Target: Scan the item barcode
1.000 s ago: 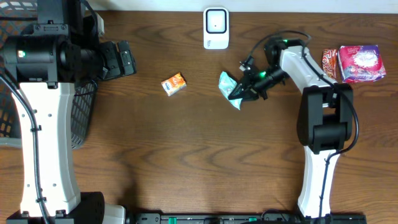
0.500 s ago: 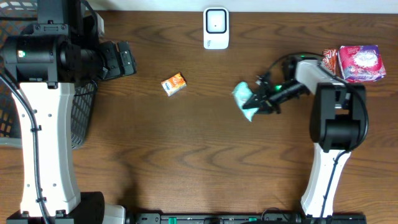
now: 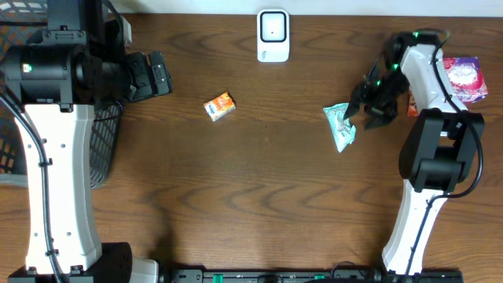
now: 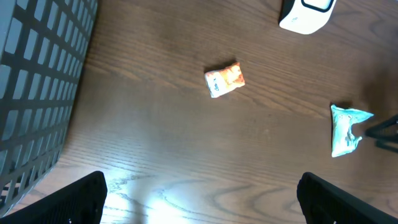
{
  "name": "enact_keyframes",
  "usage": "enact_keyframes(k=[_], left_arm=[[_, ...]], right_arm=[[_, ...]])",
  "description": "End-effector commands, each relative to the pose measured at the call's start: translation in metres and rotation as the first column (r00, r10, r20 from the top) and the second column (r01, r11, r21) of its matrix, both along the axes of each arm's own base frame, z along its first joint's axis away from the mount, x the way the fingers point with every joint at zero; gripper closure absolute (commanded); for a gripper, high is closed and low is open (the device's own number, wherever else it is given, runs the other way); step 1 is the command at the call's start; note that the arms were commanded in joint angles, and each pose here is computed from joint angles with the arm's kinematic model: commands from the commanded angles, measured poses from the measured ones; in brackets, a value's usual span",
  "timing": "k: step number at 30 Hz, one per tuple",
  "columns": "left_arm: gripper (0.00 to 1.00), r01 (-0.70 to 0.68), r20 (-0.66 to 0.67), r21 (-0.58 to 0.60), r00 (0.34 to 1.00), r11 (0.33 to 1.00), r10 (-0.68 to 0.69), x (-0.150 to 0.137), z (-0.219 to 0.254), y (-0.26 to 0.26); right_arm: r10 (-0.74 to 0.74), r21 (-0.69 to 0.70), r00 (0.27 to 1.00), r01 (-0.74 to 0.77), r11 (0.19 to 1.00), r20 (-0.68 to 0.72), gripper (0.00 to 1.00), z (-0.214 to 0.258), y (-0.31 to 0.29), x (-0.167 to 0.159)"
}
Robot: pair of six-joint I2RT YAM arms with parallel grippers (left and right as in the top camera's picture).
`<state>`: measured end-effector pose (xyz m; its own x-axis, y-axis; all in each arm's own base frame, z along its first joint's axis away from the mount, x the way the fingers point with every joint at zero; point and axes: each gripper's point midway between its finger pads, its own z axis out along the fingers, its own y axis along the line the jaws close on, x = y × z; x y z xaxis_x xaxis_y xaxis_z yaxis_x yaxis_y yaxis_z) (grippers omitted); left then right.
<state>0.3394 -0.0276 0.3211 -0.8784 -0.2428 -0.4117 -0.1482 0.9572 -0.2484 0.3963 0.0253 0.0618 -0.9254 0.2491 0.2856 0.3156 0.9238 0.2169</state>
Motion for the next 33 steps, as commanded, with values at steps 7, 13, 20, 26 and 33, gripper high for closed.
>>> enact_keyframes(k=[7, 13, 20, 26, 33], left_arm=[[0.02, 0.001, -0.013, -0.010, 1.000, 1.000, -0.001, 0.001, -0.003, -0.002], [0.02, 0.001, -0.013, -0.010, 1.000, 1.000, -0.001, 0.001, -0.003, -0.002], [0.02, 0.001, -0.013, -0.010, 1.000, 1.000, -0.001, 0.001, -0.003, -0.002], [0.02, 0.001, -0.013, -0.010, 1.000, 1.000, -0.001, 0.001, -0.003, -0.002], [0.02, 0.001, -0.013, -0.010, 1.000, 1.000, -0.001, 0.001, -0.003, -0.002]], right_arm=[[0.174, -0.180, 0.982, -0.160, 0.971, 0.068, 0.44, 0.016, 0.015, 0.009], [0.335, -0.403, 0.942, -0.295, 0.867, 0.031, 0.36, 0.014, 0.022, 0.008], [0.386, -0.498, 0.922, -0.322, 0.805, 0.027, 0.41, -0.004, 0.041, 0.007], [0.392, -0.605, 0.920, -0.301, 0.737, 0.021, 0.44, -0.031, 0.032, 0.007], [0.365, -0.632, 0.930, -0.263, 0.729, 0.034, 0.60, -0.043, 0.023, 0.007]])
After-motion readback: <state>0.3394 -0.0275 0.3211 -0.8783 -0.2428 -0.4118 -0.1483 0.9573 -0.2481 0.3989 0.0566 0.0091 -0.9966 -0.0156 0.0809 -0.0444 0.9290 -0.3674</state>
